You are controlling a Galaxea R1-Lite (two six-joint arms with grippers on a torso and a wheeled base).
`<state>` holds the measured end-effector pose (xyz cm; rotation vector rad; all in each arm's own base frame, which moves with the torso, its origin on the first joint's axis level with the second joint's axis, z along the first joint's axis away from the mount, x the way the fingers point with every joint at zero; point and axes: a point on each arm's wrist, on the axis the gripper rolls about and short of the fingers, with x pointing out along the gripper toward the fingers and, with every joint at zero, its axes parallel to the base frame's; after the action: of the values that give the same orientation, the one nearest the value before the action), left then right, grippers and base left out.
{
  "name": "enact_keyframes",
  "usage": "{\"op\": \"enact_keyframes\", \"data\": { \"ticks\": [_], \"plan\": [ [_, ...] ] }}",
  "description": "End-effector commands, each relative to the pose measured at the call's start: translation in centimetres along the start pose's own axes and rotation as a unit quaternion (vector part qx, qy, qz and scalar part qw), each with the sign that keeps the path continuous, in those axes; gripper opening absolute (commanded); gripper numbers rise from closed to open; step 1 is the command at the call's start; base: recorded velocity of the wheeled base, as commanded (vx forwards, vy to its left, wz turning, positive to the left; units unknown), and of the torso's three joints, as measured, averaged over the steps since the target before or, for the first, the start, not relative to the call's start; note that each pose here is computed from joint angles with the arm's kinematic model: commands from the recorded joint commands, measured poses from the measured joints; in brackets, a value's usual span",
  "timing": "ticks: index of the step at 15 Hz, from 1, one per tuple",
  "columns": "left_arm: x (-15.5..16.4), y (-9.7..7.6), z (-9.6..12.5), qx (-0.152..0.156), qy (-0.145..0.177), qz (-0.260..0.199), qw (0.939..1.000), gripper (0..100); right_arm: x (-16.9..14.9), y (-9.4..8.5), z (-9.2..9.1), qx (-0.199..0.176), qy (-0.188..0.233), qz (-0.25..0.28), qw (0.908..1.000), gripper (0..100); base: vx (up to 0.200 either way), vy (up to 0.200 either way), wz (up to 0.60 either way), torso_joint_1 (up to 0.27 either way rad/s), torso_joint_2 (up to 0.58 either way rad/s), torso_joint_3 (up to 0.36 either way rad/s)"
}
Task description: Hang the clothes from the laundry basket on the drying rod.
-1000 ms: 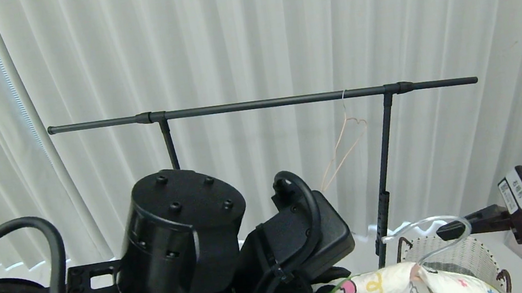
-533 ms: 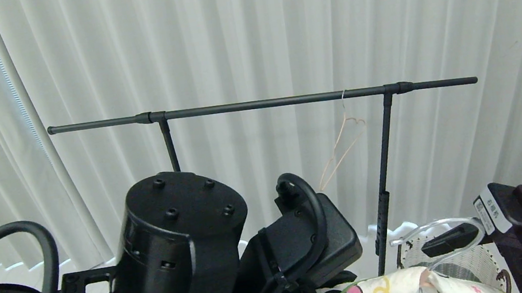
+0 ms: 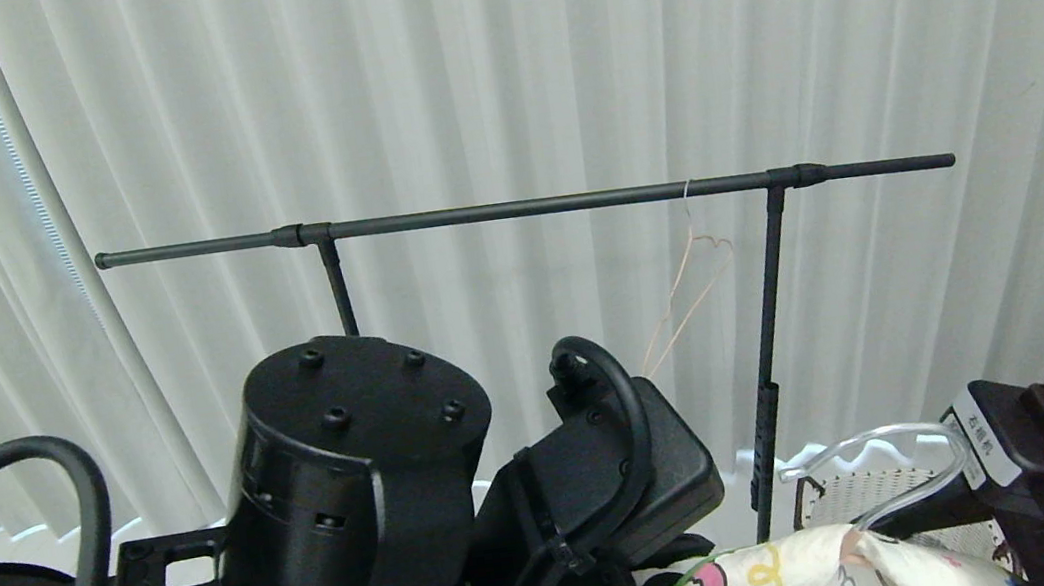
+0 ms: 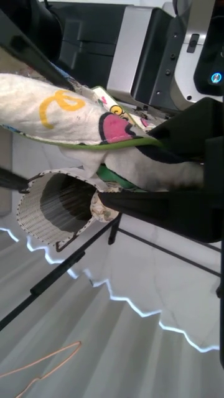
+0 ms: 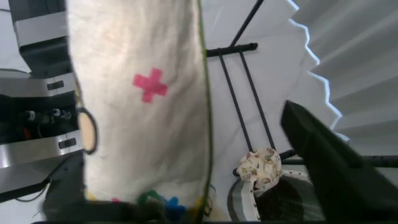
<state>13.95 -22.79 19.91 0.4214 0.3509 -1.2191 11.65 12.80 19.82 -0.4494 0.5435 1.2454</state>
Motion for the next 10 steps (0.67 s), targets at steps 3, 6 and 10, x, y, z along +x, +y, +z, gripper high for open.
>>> {"op": "enact_keyframes", "data": {
  "ticks": [3, 6, 10],
  "plan": [
    [-0.06, 0.0, 0.05, 0.0, -0.002, 0.0, 1.0, 0, 0.0, -0.05, 0.01, -0.002, 0.003, -0.012, 0.9999, 0, 0.0, 0.0, 0.0, 0.0, 0.0, 0.0],
    [0.19, 0.04, 0.01, 0.004, -0.017, 0.003, 0.9998, 0, -0.13, 0.0, 0.0, -0.004, 0.002, -0.015, 0.9999, 0, 0.0, 0.0, 0.0, 0.0, 0.0, 0.0],
    [0.09, -0.02, -0.18, 0.0, -0.014, 0.004, 0.9999, 0, -0.53, 0.14, 0.02, -0.049, -0.005, -0.019, 0.9986, 0, 0.0, 0.0, 0.0, 0.0, 0.0, 0.0]
  ]
}}
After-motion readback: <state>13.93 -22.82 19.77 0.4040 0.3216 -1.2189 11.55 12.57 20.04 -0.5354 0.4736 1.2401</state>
